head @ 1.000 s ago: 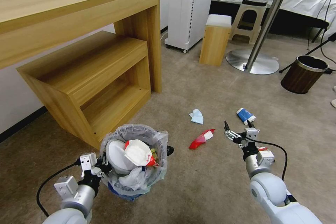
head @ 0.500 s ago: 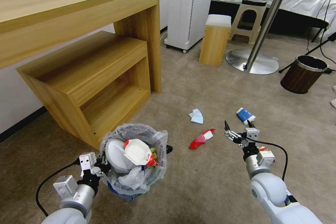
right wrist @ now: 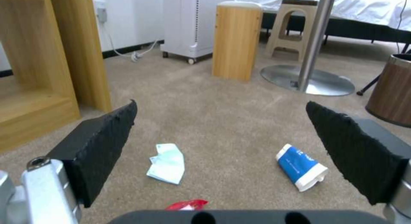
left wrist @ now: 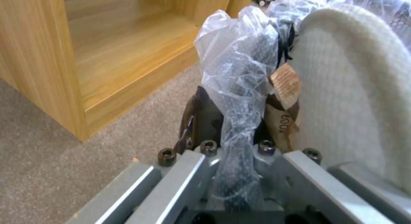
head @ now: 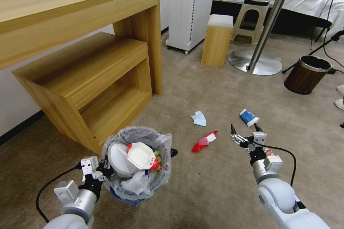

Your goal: Pick up the trash bin and place the garbage on the floor into it.

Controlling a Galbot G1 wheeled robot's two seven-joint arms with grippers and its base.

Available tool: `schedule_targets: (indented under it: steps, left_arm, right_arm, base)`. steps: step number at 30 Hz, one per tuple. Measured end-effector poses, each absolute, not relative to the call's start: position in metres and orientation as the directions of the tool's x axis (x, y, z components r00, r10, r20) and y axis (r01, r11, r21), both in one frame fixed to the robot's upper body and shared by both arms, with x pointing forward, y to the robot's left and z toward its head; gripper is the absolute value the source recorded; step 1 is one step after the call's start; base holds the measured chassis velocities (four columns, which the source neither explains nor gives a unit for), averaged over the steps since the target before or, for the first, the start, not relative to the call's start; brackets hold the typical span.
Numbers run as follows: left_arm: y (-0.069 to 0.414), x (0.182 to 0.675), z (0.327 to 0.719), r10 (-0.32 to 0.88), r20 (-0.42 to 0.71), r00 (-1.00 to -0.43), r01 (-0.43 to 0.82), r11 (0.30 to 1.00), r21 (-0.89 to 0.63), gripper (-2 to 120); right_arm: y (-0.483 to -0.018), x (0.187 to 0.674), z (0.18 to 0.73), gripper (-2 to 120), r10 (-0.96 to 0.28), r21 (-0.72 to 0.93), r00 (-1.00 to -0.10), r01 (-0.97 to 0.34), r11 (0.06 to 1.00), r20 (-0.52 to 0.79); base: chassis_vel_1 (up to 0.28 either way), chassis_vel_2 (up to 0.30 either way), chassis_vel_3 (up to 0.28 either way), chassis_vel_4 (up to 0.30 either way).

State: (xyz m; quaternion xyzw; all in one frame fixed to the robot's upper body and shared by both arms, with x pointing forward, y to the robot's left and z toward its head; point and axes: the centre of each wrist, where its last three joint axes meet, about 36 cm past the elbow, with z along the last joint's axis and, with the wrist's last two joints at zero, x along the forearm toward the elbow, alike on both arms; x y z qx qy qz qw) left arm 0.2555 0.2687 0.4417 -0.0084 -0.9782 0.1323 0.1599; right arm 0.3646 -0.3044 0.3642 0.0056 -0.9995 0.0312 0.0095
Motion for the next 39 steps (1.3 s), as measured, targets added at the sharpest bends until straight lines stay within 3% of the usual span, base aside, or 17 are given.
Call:
schedule_targets:
  steps: [9, 21, 39]
  left_arm:
    - [0.278, 0.257, 0.446, 0.016, 0.298, -0.955, -0.064, 0.965, -0.254, 1]
    - [0.291, 0.261, 0.465, -0.085, 0.401, -0.912, -0.199, 0.947, -0.251, 1]
    - [0.295, 0.26, 0.476, -0.093, 0.412, -0.907, -0.213, 0.943, -0.257, 1]
  right_arm:
    - [-0.305, 0.363, 0.363, 100, -0.01, -0.071, -1.0, -0.011, 0.997, 0.019]
    - [-0.308, 0.361, 0.362, 100, -0.007, -0.078, -1.0, -0.009, 0.997, 0.027]
    - [-0.306, 0.362, 0.362, 100, -0.015, -0.08, -0.999, -0.017, 0.997, 0.034]
  base:
    - [0.0, 0.0, 0.0, 0.0]
    - [0.0, 0.0, 0.0, 0.0]
    - [0.0, 0.0, 0.0, 0.0]
